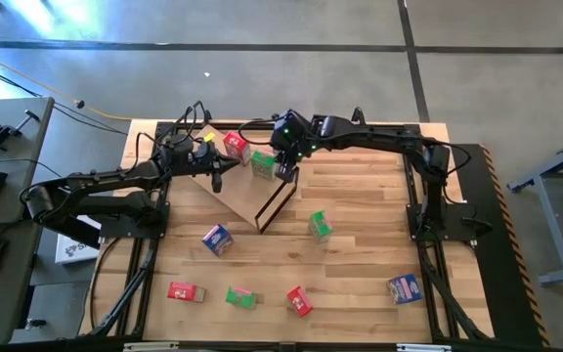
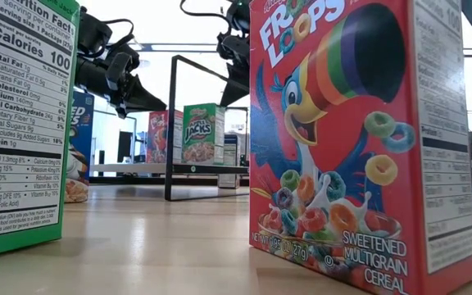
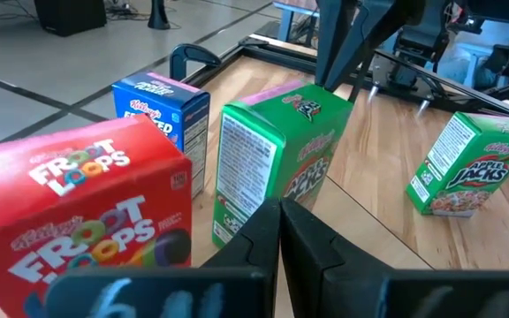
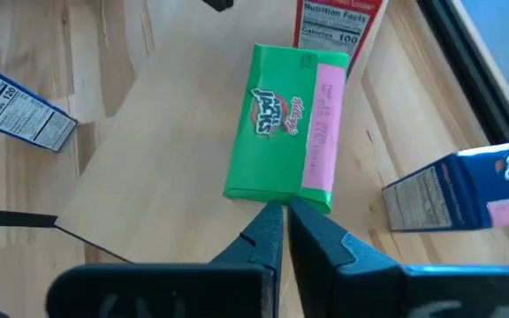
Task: Stack cereal on shelf
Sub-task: Adjust the green cereal on the shelf
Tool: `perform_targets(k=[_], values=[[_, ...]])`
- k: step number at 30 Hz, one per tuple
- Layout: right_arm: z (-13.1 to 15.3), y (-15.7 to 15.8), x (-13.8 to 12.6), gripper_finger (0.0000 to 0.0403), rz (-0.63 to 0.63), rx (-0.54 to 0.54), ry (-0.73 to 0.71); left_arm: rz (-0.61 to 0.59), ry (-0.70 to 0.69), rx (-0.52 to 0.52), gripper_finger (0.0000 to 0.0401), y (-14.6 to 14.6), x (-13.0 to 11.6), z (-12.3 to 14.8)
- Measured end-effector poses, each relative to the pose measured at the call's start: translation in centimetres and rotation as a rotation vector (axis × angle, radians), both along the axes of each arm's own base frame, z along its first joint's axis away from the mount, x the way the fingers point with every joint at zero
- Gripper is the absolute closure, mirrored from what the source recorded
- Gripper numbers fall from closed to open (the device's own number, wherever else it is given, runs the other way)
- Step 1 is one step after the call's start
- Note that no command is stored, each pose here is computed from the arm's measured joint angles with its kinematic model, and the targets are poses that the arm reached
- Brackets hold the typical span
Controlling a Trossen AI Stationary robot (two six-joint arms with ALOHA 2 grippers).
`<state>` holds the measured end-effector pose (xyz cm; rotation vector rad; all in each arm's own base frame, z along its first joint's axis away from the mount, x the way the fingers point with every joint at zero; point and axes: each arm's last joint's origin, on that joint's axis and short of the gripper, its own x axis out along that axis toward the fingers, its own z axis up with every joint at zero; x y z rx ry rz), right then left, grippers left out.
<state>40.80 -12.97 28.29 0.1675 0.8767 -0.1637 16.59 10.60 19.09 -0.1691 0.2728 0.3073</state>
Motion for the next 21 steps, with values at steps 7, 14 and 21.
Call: perform_targets(k=[7,14,21], values=[[0.2,-0.1,0.2,0.0386,0.003,-0.012,-0.033,0.000,0.002,0.000,0.0396,0.0,0.0,0.0],[0.9,0.1,0.1,0.0387,0.042,-0.053,-0.056,0.000,0.000,0.000,0.0396,0.0,0.0,0.0],[3.7,0.9,-1.6,0.0394,0.094,-0.190,-0.072,-0.001,-0.025,-0.013,0.0396,0.0,0.1,0.2]])
